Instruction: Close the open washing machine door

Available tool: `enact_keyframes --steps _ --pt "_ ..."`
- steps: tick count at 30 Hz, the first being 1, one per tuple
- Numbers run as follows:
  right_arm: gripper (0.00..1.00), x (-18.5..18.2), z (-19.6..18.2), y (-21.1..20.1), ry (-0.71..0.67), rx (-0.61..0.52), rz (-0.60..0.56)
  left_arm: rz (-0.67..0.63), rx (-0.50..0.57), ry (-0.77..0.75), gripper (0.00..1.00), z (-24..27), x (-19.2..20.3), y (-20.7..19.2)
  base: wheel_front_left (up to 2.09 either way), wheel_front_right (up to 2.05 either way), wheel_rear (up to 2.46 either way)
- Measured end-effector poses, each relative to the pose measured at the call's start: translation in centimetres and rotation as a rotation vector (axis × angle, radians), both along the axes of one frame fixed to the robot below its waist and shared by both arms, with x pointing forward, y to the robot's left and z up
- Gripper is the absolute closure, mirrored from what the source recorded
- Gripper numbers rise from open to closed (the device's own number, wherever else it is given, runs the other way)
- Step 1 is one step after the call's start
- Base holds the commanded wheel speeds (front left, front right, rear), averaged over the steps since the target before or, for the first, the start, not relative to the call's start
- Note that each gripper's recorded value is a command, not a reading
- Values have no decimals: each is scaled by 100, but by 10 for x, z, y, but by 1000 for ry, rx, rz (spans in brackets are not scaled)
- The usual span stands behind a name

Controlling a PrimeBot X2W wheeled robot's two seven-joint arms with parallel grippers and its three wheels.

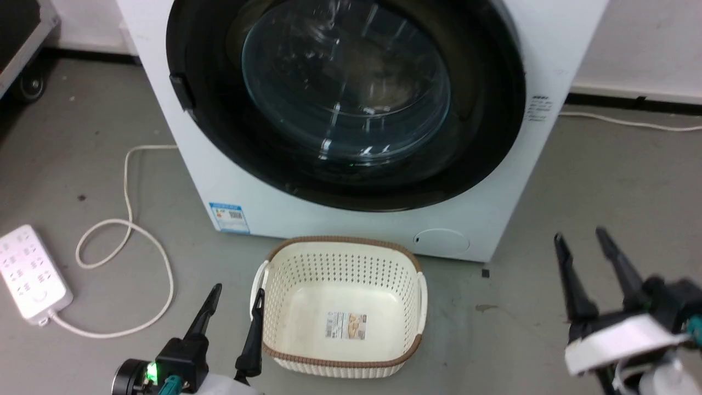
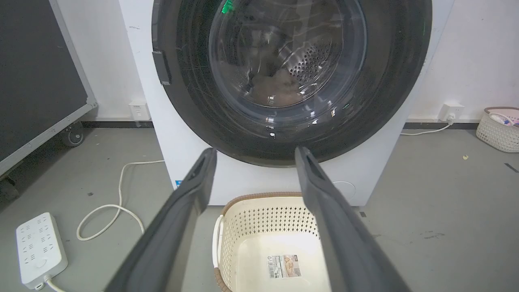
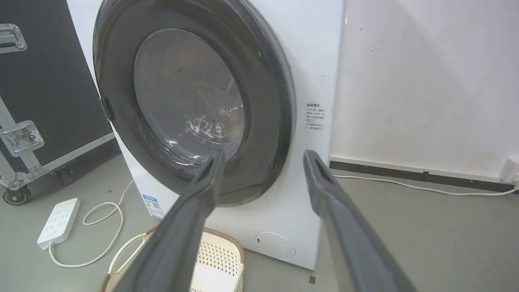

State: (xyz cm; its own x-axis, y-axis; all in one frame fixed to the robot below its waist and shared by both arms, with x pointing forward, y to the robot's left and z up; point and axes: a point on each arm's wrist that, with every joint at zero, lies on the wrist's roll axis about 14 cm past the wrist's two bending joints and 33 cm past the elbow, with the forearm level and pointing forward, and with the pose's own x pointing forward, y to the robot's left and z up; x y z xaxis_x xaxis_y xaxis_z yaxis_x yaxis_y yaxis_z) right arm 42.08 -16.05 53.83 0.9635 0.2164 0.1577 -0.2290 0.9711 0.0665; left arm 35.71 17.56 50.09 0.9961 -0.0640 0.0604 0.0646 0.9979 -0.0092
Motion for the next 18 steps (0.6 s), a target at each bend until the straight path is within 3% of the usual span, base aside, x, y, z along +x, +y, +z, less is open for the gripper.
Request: enact_keyframes --steps 8,15,16,18 --pt "0 -43 -16 1 29 14 -79 -20 -13 -12 0 4 -9 -5 0 0 0" --pt "0 -55 -27 2 60 10 -89 -45 -12 -36 0 11 -8 -11 0 0 0" --pt "100 -55 -27 2 60 10 -89 -45 -12 -36 100 11 -8 -11 0 0 0" --pt "100 -55 -27 1 60 10 -90 -45 -14 -35 100 11 -8 -12 0 0 0"
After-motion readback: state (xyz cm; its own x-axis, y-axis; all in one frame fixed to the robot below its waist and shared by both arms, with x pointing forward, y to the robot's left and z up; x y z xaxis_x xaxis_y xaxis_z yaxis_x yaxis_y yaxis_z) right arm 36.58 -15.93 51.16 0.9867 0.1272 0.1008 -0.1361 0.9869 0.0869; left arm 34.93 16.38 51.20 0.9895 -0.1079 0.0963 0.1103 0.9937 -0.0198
